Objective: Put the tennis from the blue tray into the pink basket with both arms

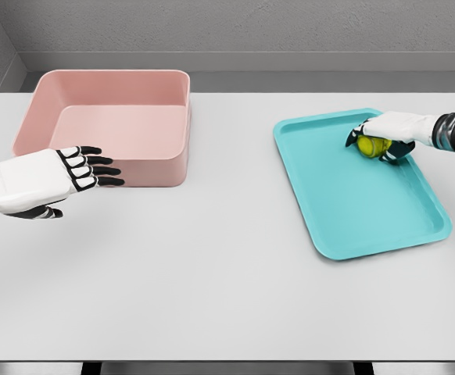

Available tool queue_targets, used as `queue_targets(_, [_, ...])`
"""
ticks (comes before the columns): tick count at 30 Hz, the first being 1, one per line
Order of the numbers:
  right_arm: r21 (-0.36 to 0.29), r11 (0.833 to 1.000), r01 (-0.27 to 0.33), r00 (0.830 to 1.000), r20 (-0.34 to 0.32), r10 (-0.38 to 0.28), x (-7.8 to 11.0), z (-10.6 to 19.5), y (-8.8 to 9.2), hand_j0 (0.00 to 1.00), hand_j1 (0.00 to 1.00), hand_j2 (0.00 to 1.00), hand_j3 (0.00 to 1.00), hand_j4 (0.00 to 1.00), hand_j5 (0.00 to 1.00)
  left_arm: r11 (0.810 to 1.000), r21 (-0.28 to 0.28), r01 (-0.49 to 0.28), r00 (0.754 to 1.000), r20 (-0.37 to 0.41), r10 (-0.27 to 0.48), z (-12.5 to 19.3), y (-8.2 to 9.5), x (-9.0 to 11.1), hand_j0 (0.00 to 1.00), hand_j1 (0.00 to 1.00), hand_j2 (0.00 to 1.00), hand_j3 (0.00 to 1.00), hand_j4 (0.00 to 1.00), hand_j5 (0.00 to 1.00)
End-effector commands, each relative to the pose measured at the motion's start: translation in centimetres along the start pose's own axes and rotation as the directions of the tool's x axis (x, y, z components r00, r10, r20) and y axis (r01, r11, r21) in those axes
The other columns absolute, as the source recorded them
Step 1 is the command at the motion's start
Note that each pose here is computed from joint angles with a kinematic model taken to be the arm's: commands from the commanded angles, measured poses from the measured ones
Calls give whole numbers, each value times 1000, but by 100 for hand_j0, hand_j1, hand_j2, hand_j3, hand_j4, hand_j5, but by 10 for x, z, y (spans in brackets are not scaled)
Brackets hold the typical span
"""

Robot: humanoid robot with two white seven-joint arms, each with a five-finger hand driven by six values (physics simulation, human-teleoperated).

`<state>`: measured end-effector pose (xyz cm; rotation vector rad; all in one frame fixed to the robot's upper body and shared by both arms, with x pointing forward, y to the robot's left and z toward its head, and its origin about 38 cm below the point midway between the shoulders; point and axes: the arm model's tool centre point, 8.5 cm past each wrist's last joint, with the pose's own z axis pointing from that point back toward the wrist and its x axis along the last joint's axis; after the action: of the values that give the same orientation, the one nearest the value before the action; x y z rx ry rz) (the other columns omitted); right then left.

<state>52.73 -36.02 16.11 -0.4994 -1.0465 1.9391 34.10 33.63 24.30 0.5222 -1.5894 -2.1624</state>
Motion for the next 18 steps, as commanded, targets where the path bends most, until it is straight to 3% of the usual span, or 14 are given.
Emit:
queue_targets(1, [-1, 1000, 0, 1000, 2, 0, 0, 0, -1, 64, 64, 64, 64, 64, 64, 1000, 3, -5, 1000, 0, 5, 0, 0, 0, 100, 100, 100, 100, 100, 100])
queue_targets(5, [-14, 1000, 4, 1000, 3, -3, 1, 0, -4, 56, 56, 56, 56, 56, 56, 1000, 4, -3, 1000, 0, 3, 0, 1, 0, 100, 100, 100, 100, 100, 100])
queue_targets(14, [-37, 999, 7, 1000, 3, -6, 0, 3, -10, 52, 52, 52, 52, 52, 52, 1000, 6, -4, 1000, -1, 4, 0, 2, 0, 100, 100, 100, 100, 100, 100])
queue_targets(18, [-52, 998, -20, 999, 24, 21, 6, 6, -18, 48, 48, 48, 48, 48, 48, 1000, 4, -3, 1000, -2, 3, 1, 2, -1, 100, 100, 100, 100, 100, 100])
